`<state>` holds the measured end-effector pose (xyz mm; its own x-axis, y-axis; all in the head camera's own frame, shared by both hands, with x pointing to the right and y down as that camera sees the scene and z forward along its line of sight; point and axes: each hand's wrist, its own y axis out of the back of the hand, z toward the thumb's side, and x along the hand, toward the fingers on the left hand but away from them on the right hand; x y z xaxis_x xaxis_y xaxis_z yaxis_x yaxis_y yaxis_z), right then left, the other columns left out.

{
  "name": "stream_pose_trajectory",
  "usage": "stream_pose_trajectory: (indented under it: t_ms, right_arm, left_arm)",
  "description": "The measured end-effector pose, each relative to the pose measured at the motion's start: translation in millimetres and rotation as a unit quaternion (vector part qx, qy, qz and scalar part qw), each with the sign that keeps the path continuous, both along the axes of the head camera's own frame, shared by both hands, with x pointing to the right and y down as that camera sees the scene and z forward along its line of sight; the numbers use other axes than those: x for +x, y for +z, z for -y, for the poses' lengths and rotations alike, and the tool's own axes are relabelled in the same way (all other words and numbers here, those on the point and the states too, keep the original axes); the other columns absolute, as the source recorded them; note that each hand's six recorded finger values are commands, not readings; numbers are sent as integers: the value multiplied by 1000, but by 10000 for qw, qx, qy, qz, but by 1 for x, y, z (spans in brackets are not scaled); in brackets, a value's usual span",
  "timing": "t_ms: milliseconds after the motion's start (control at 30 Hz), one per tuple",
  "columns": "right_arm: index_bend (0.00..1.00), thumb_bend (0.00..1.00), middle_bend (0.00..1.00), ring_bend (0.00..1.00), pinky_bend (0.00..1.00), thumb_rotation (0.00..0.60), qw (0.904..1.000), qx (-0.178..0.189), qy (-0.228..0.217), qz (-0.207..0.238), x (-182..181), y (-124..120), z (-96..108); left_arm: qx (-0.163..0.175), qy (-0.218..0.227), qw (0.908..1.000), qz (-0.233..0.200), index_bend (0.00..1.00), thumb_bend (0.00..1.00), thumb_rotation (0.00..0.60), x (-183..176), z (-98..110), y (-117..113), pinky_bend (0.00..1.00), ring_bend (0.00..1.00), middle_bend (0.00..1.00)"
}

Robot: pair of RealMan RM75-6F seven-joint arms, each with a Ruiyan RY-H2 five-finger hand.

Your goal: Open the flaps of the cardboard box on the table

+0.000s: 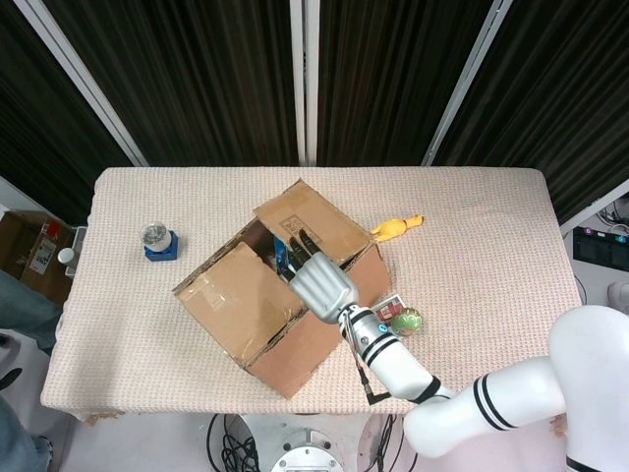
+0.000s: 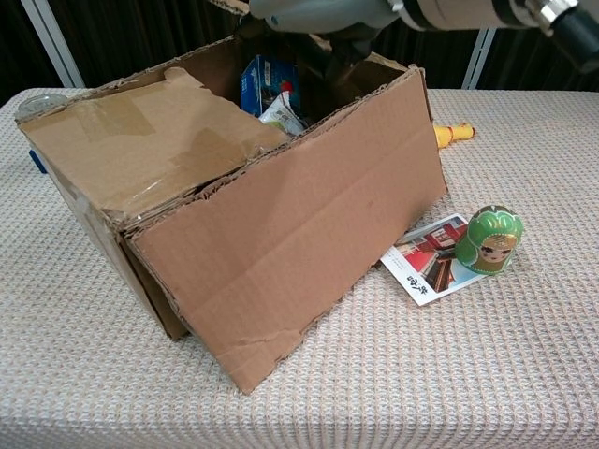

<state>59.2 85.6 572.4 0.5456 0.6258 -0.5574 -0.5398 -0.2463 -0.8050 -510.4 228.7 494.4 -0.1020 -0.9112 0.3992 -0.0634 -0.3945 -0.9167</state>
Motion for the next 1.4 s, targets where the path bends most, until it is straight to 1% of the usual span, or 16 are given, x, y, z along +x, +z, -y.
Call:
stream_pose_trajectory:
  t_ms: [267, 367, 433, 533, 867, 1000, 1167, 1300, 1333, 1400]
  right_arm:
    - [135, 929, 182, 0, 0, 600, 9987, 429, 277, 60, 17, -30, 22]
    - [108, 925, 181, 0, 0, 600, 9974, 567, 441, 31, 28, -37, 33]
    - [53, 922, 181, 0, 0, 600, 9963, 629, 587, 4, 37, -41, 42]
    - [0, 920, 181, 0, 0, 600, 9946, 656, 807, -73, 52, -41, 54]
    - [0, 915, 164, 0, 0, 600, 9863, 538, 1539, -263, 100, -22, 89]
    - [0, 898, 134, 0, 0, 600, 9817, 511, 1820, -207, 117, -19, 101]
    - [0, 894, 97, 0, 0, 600, 9790, 564, 1957, -12, 129, -26, 109]
    - [0, 841, 57, 0, 0, 600, 9757, 602, 2102, 135, 144, -36, 112]
    - [0, 828, 46, 0, 0, 600, 9750, 608, 2129, 170, 147, -38, 111]
    - [0, 801, 17, 0, 0, 600, 9731, 617, 2203, 273, 155, -44, 109]
  left_arm:
    - [-37, 27, 10000, -2, 88, 97, 597, 3, 0, 3, 210, 91, 129]
    - [-50, 35, 10000, -1, 88, 97, 596, 3, 0, 4, 210, 91, 129]
    - [-54, 41, 10000, -4, 88, 97, 597, 4, 0, 4, 210, 91, 129]
    - [-68, 50, 10000, 1, 87, 96, 598, 5, 0, 5, 210, 91, 128]
    - [-89, 50, 9999, 55, 88, 97, 595, 7, 1, 4, 210, 91, 129]
    - [-59, 65, 9999, 50, 88, 96, 598, 8, 2, 4, 210, 91, 129]
    - [-40, 111, 9999, 38, 88, 96, 595, 11, 3, 4, 210, 91, 129]
    - [-23, 224, 9997, -18, 88, 97, 598, 16, 6, 4, 211, 91, 129]
    - [-7, 283, 9996, -55, 88, 105, 599, 20, 8, 4, 211, 91, 129]
    - [31, 408, 9991, -143, 90, 151, 600, 26, 13, 4, 211, 91, 130]
